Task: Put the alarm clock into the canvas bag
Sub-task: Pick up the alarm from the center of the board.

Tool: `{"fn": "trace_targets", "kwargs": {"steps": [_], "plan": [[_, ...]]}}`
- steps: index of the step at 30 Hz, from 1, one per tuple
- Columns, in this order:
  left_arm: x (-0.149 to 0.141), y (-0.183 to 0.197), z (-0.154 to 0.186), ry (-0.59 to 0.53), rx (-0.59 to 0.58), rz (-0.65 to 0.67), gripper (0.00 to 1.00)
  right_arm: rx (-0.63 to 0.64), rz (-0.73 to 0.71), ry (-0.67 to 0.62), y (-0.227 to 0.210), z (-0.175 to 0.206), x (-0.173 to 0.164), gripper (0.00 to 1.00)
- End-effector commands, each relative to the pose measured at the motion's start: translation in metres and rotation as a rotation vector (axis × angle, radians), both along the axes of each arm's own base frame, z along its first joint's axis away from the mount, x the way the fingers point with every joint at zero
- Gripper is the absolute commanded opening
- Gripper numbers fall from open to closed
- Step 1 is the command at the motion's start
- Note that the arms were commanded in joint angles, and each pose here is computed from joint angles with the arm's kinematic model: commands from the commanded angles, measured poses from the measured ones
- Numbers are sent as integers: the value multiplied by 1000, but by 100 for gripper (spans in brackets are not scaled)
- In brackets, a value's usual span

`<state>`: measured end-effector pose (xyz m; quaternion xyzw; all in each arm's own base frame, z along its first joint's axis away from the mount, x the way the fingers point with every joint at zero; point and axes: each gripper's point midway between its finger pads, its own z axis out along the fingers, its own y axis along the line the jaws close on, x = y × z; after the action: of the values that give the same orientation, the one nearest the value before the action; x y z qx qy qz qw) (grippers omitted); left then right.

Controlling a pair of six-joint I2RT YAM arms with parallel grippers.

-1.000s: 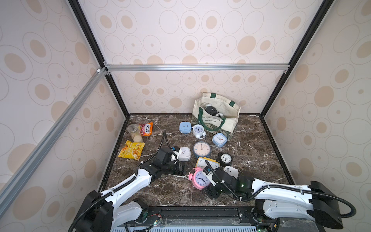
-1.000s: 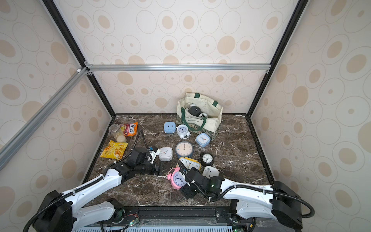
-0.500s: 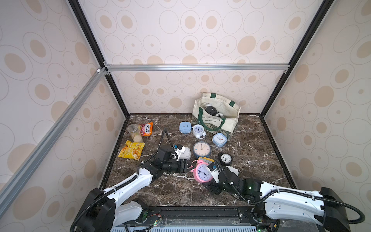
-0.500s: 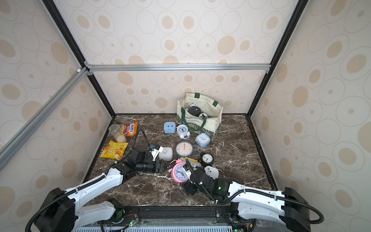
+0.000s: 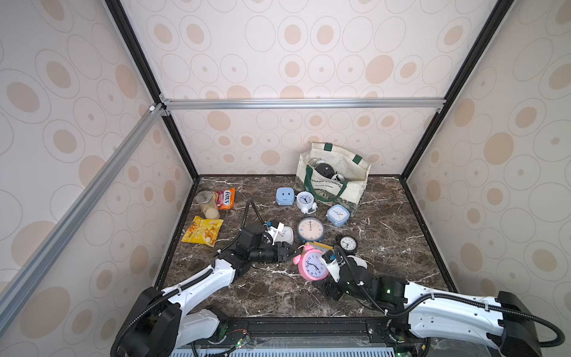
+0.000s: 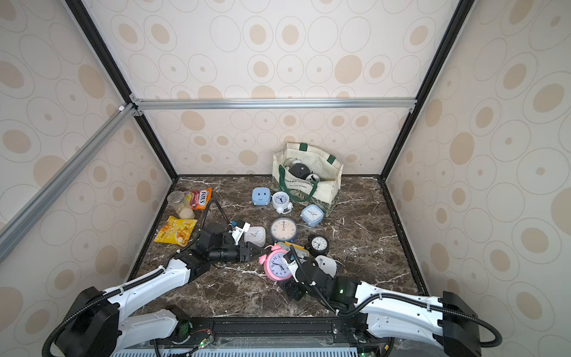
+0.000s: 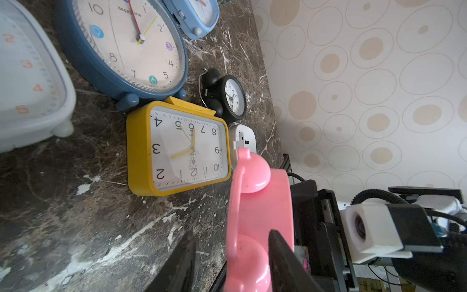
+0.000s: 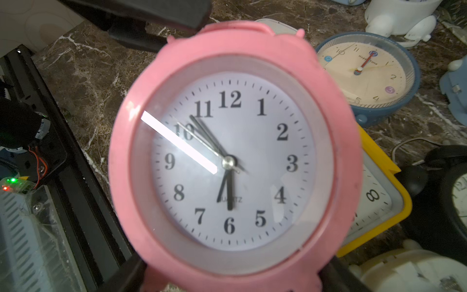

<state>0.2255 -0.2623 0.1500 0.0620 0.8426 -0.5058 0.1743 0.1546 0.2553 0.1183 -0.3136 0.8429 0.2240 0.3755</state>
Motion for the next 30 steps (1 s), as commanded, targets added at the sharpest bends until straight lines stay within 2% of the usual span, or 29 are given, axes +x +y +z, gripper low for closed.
{"fn": "trace_targets", "kwargs": {"steps": [1,7,17,22,30], "plan": [[1,-1,5,-6,-24,-12,46,44,0,-25,7,10,3,52],[4,-2,6,3,-48,7,35,48,8,-19,7,9,1,52],[2,-5,3,48,-77,11,24,59,5,-22,7,10,1,51],[3,-5,1,86,-92,29,15,57,14,-26,8,9,1,51],[5,-9,16,79,-140,33,9,59,21,-39,9,11,1,51]]}}
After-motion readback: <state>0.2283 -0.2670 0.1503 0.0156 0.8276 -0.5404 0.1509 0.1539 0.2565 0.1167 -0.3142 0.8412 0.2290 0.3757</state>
